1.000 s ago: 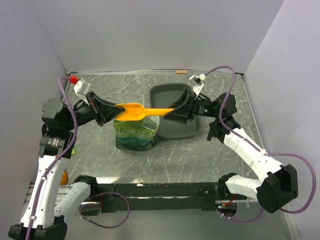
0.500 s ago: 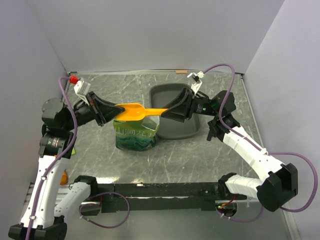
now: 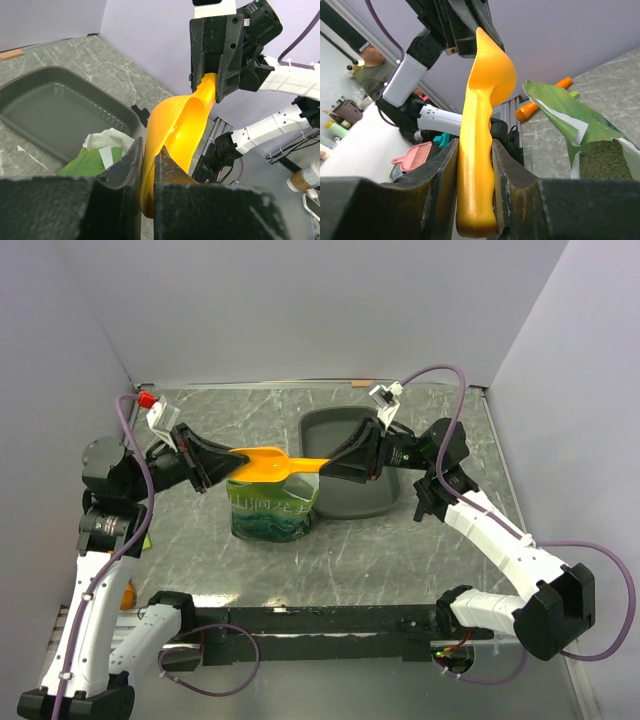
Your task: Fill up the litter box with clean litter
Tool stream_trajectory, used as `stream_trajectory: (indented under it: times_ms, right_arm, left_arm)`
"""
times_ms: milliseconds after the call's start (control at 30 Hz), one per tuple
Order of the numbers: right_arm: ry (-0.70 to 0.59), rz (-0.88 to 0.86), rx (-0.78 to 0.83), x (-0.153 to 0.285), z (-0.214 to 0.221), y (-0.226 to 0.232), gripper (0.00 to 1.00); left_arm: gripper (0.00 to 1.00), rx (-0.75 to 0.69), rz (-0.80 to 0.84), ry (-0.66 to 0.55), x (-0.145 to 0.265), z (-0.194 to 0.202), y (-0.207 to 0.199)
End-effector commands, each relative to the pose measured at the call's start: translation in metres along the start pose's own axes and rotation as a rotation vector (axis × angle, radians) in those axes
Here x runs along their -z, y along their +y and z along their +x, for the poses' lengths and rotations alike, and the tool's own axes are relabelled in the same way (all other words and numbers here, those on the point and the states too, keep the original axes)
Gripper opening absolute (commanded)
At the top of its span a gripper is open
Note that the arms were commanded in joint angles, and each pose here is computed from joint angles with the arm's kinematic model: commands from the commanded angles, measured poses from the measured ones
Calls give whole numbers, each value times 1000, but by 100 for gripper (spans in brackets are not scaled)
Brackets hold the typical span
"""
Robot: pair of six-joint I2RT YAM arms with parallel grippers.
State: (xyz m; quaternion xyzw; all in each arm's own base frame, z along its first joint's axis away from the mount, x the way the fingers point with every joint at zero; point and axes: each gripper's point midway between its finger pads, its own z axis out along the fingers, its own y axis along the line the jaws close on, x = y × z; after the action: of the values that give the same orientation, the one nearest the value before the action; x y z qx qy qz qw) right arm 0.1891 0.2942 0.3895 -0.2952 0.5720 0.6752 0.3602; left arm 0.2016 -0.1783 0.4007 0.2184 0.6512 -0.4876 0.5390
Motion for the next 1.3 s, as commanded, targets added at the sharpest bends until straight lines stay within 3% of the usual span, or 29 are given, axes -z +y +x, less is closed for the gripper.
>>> stream_trajectory:
  times_ms: [0, 33, 67, 133, 433, 667, 733, 933, 1267]
  right_arm:
    - [-56, 31, 104, -3, -20, 6, 0]
    - [-61, 37, 123, -2, -21, 8, 0]
    - [-54, 49, 118, -1, -19, 7, 0]
    - [-54, 65, 148, 2, -21, 11, 0]
    - [-59, 342, 214, 35, -30, 15, 0]
    - [-32, 548, 160, 67, -14, 13, 0]
    - [-14, 566, 156, 73, -6, 13, 0]
    - [18, 628, 158, 93, 19, 11, 0]
    - [19, 700, 154, 116, 42, 13, 0]
  left_arm:
    - [21, -36, -6, -17, 1, -5, -2]
    - [37, -52, -15, -18, 2, -5, -2]
    - [59, -48, -23, -11, 3, -3, 0]
    - [74, -80, -42, -18, 5, -5, 1]
    - [92, -192, -153, -11, 12, -3, 19]
    - [92, -289, -196, 122, -4, 16, 39]
    - [92, -343, -171, 198, -16, 29, 40]
    - [92, -441, -154, 279, -32, 30, 39]
    - [89, -469, -251, 436, -26, 54, 59]
